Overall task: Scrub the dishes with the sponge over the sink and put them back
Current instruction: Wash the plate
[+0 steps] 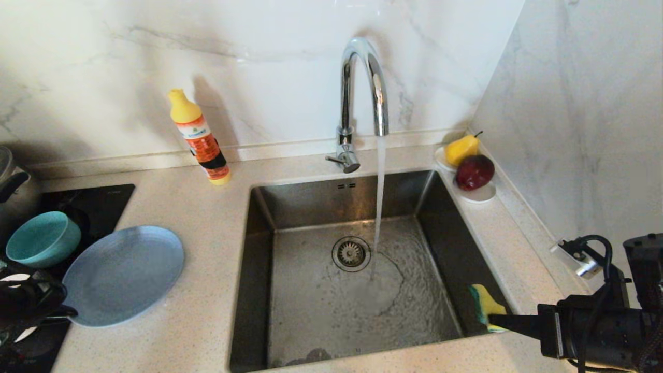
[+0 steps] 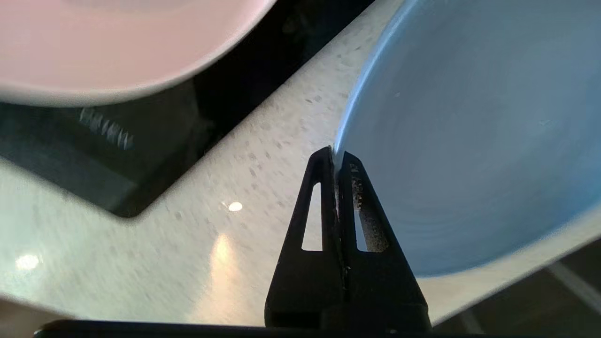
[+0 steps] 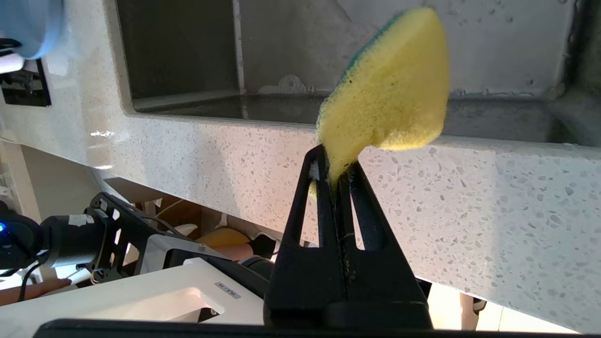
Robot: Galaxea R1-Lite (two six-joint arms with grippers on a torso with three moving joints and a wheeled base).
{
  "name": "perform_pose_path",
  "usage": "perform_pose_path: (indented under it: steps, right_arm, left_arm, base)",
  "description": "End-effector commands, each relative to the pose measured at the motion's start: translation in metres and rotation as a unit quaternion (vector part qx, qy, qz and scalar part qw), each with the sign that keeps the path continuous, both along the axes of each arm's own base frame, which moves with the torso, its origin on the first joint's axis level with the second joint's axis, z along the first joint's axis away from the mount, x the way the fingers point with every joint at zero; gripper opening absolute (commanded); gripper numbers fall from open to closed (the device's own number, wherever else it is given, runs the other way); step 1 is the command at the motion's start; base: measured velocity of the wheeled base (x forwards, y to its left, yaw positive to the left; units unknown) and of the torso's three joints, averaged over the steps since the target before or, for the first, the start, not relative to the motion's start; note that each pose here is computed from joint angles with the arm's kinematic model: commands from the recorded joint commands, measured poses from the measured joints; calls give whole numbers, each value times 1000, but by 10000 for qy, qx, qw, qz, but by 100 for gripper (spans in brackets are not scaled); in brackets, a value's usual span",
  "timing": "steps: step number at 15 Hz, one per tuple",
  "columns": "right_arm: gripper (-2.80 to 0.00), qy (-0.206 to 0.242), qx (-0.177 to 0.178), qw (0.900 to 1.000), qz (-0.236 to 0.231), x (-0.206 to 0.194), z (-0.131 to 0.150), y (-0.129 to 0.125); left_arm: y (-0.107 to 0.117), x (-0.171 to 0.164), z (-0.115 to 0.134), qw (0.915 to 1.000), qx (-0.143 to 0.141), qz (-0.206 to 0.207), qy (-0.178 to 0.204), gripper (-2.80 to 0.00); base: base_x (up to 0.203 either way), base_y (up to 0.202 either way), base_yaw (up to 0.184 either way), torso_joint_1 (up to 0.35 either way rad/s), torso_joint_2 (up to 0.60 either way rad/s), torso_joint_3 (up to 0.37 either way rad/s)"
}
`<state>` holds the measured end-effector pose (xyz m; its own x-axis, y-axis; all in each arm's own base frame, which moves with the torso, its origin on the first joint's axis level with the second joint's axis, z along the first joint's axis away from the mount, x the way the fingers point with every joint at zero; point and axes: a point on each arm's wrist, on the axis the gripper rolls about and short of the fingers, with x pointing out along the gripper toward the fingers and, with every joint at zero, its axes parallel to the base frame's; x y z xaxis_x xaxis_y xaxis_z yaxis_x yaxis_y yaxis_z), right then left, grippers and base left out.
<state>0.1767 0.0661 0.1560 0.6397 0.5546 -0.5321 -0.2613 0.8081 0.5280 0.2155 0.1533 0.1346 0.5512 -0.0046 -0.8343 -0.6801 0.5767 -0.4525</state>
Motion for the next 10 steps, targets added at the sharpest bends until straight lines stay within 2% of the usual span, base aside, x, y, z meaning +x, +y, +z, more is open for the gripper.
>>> perform_pose_path:
  steps: [1,2,3,6,8,10]
  right_arm:
    - [-280,43,2,10000,19,2,-1,1]
    - [-280,42,2,10000,19,3,-1,2]
    - [-280,41,3,10000,19,3,-1,2]
    - [-280,53,-12,10000,17,5,-2,2]
    - [-280,82,-16,10000,13,5,-3,2]
    - [-280,88,-18,10000,13,5,-3,2]
  left_arm:
    - [6,8,-24,9996,-132,-119,238,-280]
    - [7,9,-25,9995,-109,-163,239,-280]
    - [7,9,-24,9996,-101,-173,223,0]
    - [7,11,-20,9997,-91,-173,135,0]
    - [5,11,-19,9992,-293,-269,-32,0]
    - [6,11,-18,9992,-317,-226,-60,0]
  base:
    - [0,0,0,0,0,0]
    - [0,0,0,0,0,0]
    - [0,0,0,0,0,0]
    - [0,0,0,0,0,0]
    - [0,0,0,0,0,0]
    - [0,0,0,0,0,0]
